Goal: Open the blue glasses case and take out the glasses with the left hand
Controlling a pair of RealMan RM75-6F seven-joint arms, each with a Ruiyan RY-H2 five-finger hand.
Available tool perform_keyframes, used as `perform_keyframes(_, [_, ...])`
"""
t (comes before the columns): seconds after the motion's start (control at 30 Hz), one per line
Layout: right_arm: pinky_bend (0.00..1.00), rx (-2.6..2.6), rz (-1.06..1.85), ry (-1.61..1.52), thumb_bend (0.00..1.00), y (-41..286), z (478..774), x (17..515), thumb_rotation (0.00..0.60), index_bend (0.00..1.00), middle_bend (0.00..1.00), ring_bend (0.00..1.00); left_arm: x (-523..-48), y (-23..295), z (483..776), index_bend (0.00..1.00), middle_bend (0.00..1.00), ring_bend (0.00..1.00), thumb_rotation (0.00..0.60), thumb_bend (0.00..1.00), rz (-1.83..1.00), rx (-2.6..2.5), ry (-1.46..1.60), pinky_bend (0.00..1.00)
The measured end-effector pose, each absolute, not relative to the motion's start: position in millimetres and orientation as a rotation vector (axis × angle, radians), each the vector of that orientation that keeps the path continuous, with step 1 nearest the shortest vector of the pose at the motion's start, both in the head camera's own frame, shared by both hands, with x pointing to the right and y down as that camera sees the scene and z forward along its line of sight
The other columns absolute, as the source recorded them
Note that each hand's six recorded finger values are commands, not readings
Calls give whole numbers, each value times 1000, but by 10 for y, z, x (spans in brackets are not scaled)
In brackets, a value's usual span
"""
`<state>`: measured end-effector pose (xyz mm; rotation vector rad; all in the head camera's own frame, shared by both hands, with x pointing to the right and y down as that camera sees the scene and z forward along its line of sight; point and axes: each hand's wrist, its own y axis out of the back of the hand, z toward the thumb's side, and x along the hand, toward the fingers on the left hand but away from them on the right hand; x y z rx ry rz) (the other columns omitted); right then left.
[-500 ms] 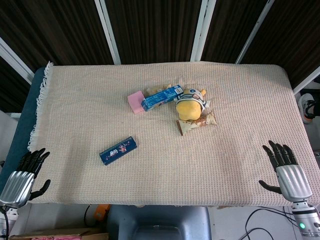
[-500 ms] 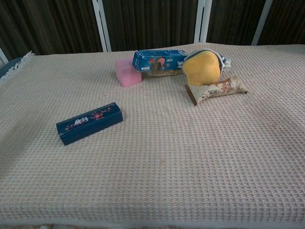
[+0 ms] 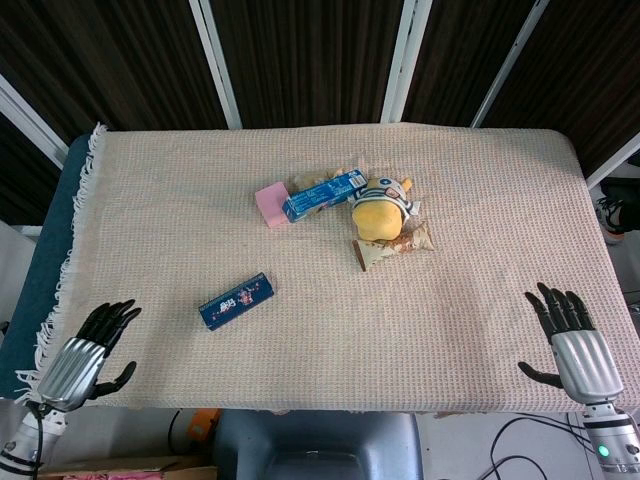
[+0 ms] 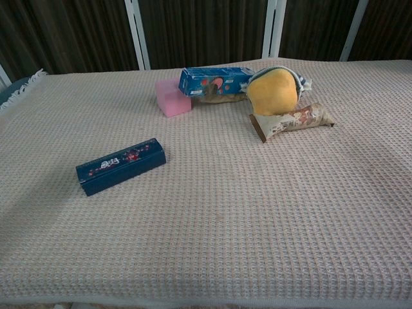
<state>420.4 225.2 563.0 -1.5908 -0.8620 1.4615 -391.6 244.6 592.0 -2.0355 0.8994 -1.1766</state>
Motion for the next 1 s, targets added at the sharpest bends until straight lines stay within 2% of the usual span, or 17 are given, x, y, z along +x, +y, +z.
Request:
perform_keyframes(0.2, [0,-1596,1457,-865,97,2253,5621,4198,600,0,0,0,-3566,2376,6117,167,8,0,600,372,-1132,-2091,871,85])
perform_keyframes(0.6, [0,-1605,1462,-867,96,2244,5622,4216,600,0,0,0,-3071,2198,6687,191,81,25,600,371,-1316,-2039,925,88])
perform_keyframes(1.0, [0,-1612,1461,-871,97,2240,5609,4234,600,0,0,0,-2652,2157,6963,253,90,26,600,372,-1354,-1967,899,87])
